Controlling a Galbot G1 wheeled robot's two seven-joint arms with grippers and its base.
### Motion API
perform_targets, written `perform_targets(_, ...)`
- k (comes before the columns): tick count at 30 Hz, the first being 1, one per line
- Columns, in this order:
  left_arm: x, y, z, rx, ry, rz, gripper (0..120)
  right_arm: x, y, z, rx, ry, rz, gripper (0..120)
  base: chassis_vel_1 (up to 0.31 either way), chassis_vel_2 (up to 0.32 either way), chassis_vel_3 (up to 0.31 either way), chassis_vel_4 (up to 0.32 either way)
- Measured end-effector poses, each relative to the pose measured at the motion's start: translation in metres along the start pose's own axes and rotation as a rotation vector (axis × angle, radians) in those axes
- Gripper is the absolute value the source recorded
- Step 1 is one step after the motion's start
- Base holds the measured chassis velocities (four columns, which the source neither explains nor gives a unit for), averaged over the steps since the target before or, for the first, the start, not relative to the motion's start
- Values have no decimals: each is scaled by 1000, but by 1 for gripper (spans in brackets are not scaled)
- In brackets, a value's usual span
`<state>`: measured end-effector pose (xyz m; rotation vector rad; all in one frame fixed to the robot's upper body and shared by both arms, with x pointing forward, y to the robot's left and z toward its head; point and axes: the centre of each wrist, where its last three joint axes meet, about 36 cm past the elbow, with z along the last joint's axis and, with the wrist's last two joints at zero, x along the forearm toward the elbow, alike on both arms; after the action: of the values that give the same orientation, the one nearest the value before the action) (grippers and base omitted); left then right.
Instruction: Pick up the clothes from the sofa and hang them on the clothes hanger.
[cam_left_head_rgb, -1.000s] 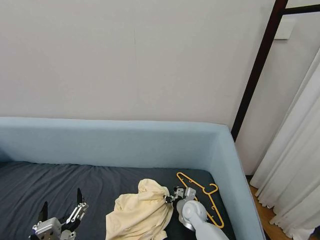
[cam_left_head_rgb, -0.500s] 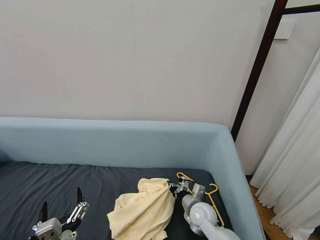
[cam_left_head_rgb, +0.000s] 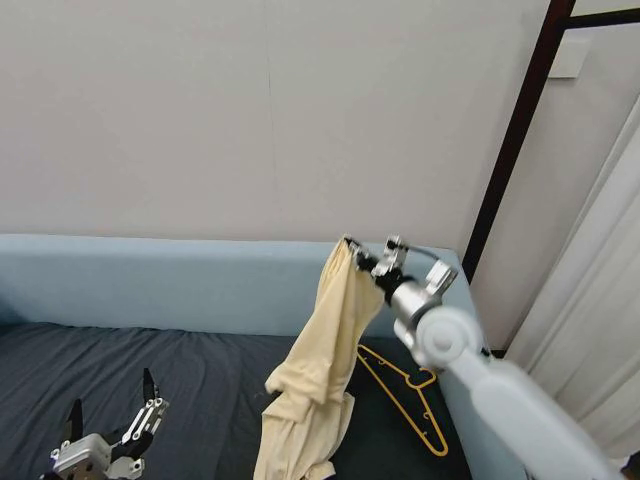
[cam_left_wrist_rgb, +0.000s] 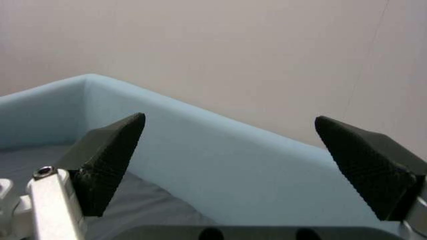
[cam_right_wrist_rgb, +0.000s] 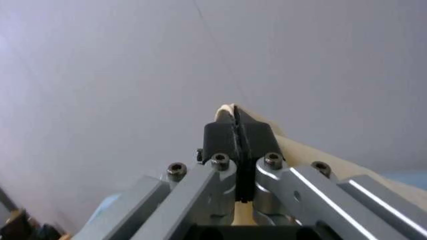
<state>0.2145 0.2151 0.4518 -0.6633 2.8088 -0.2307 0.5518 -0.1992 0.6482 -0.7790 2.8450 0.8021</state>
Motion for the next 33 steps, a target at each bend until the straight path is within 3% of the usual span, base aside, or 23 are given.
perform_targets(3,-2,1,-3,2,-5,-1,100,-14,8,-44,28,-57,-15,0,0,0,0,0)
perform_targets(7,-7,2,-6,11,-10,-1,100,-31,48,-122,59,-144,-68,0,0,0,0,0)
perform_targets(8,-7,2,-6,11,-10,-1,100,-31,48,-122,59,-144,-68,0,0,0,0,0)
perform_targets(11,-9,3,-6,11,-11,2,100,-25,85,-145,79,-144,-132,0,0,0,0,0)
perform_targets(15,-12,4,-4,9,-11,2,100,-6,115,-129,112,-87,-211,0,0,0,0,0)
perform_targets(18,-17,11,-2,-1,-11,-9,100,16,126,-78,117,29,-267,0,0,0,0,0)
perform_targets(20,-18,13,-1,-5,-10,-12,100,21,124,-63,120,60,-269,0,0,0,0,0)
perform_targets(24,-25,27,3,-35,-5,-28,100,43,84,62,144,254,-237,0,0,0,0,0)
perform_targets(25,-25,27,3,-35,-5,-28,100,43,84,62,144,254,-237,0,0,0,0,0)
perform_targets(27,-27,33,4,-48,-3,-35,100,53,54,140,145,348,-176,0,0,0,0,0)
perform_targets(29,-28,35,5,-53,-2,-37,100,55,46,159,146,369,-158,0,0,0,0,0)
perform_targets(31,-33,45,5,-77,-5,-48,100,64,9,249,174,457,-87,0,0,0,0,0)
perform_targets(33,-38,54,5,-95,-6,-64,100,70,-7,299,199,502,-60,0,0,0,0,0)
